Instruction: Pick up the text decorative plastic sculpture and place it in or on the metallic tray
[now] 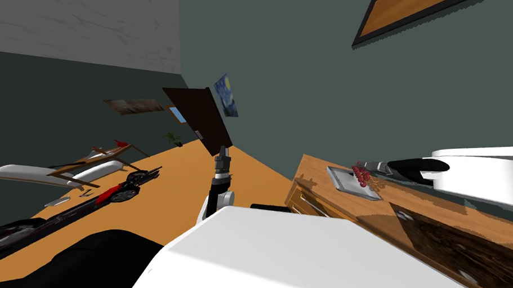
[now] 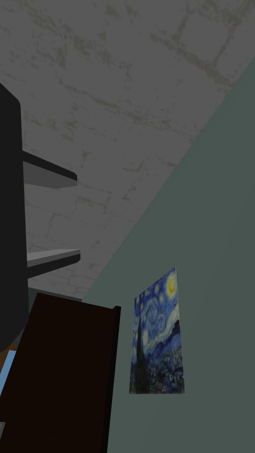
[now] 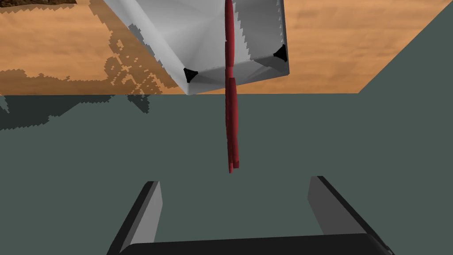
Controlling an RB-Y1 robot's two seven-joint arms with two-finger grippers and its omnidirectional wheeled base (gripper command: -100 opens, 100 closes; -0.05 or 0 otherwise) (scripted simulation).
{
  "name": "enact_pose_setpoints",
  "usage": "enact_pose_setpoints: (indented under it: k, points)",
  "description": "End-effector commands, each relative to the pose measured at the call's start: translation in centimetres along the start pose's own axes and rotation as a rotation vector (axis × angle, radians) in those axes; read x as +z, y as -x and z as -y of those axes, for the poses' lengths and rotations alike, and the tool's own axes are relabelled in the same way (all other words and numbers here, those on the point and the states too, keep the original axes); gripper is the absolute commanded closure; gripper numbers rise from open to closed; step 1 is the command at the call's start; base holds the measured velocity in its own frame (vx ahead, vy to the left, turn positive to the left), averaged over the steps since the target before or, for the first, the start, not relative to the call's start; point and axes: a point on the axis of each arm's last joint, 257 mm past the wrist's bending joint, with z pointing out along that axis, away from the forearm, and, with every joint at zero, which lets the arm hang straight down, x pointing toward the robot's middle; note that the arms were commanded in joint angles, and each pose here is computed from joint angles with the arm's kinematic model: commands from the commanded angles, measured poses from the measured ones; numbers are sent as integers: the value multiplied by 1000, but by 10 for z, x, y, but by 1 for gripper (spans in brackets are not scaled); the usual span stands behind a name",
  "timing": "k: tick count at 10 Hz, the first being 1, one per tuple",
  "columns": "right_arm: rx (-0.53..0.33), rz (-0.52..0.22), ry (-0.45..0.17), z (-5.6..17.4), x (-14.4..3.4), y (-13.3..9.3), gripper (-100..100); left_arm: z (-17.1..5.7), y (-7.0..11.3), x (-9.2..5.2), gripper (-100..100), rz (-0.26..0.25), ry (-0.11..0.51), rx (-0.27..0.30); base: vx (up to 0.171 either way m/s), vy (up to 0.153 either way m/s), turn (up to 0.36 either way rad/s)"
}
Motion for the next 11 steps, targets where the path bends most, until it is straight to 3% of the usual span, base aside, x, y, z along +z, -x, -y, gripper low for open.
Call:
enact_pose_setpoints:
  k: [1,2,3,5,11]
  points:
    - [0,-7,-4,1,-1,-2,-100,0,0,0,0,0,0,0,-5,-23,-25]
    - [2,3,3,-3,-3,4,-100,0,0,0,0,0,0,0,-4,-14,7]
    - [-4,5,18,-24,-11,13,-100,0,0,0,0,0,0,0,-15,-45,-119]
    - [-9,6,17,-25,-11,14,-100,0,0,0,0,0,0,0,-5,-36,-31]
    - [-42,5,46,-78,-34,30,-100,0,0,0,0,0,0,0,-9,-38,-69]
